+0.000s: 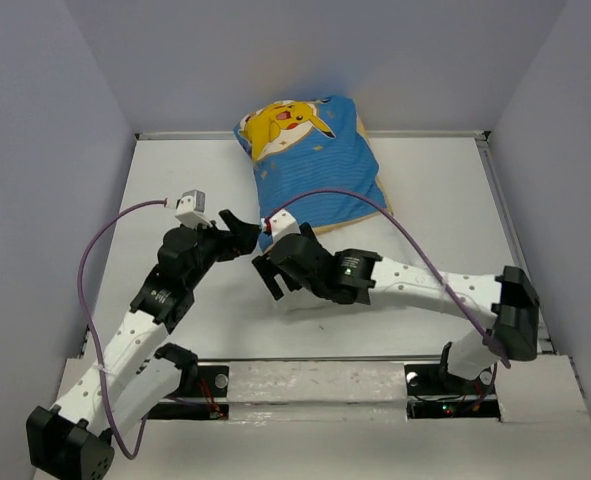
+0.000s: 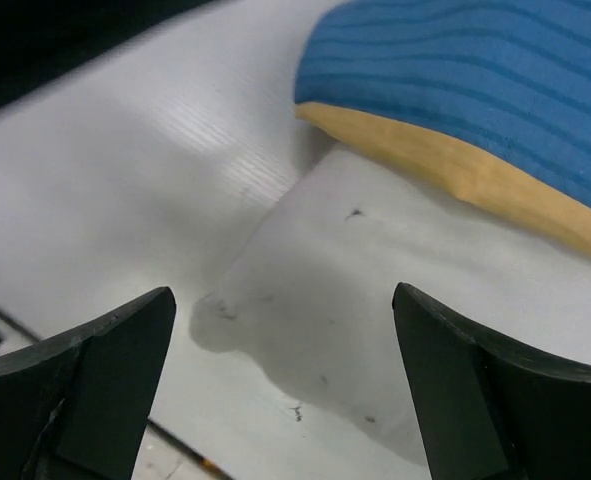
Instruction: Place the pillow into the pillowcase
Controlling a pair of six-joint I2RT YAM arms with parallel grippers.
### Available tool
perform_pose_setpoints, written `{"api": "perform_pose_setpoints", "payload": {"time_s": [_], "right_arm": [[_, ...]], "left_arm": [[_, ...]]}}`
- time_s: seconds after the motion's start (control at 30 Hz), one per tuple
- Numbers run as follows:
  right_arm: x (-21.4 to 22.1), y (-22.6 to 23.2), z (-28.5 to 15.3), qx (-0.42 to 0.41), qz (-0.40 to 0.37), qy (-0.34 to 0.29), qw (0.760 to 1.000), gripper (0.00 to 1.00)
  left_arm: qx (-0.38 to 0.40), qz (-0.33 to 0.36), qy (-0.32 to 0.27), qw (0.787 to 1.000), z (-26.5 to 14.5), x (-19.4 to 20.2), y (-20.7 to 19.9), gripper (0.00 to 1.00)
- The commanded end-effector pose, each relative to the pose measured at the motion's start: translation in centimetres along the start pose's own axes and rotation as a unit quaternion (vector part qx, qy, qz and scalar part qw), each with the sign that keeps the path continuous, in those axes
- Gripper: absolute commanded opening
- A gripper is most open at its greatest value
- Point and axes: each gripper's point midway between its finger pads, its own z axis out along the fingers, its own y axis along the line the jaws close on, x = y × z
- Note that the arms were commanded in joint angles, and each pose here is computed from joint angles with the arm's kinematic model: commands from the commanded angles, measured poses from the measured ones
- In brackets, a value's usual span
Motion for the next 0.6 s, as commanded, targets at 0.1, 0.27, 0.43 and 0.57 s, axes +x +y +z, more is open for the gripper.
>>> {"api": "perform_pose_setpoints", "payload": {"time_s": [0.1, 0.27, 0.43, 0.57], "right_arm": [[5.0, -7.0, 6.2, 0.253, -0.112, 0.09, 0.957, 0.99], [6.0, -7.9, 8.5, 0.289, -0.123, 0.105, 0.943, 0.13], [-5.7, 0.7, 3.8, 0.063, -0.095, -0.057, 0.992, 0.0], [-17.9, 6.4, -10.4, -0.205, -0.046, -0.265, 0.941, 0.0]], "left_arm": [[-0.028, 0.012, -0.086, 0.996, -3.8, -4.5, 0.4, 0.96], [-0.052, 0.035, -0.134, 0.989, -6.3, -7.7, 0.2, 0.96], [-0.099, 0.06, -0.215, 0.97, -10.0, -12.9, 0.1, 0.96], [-0.107, 0.063, -0.251, 0.96, -12.3, -15.0, -0.4, 0.96]]}}
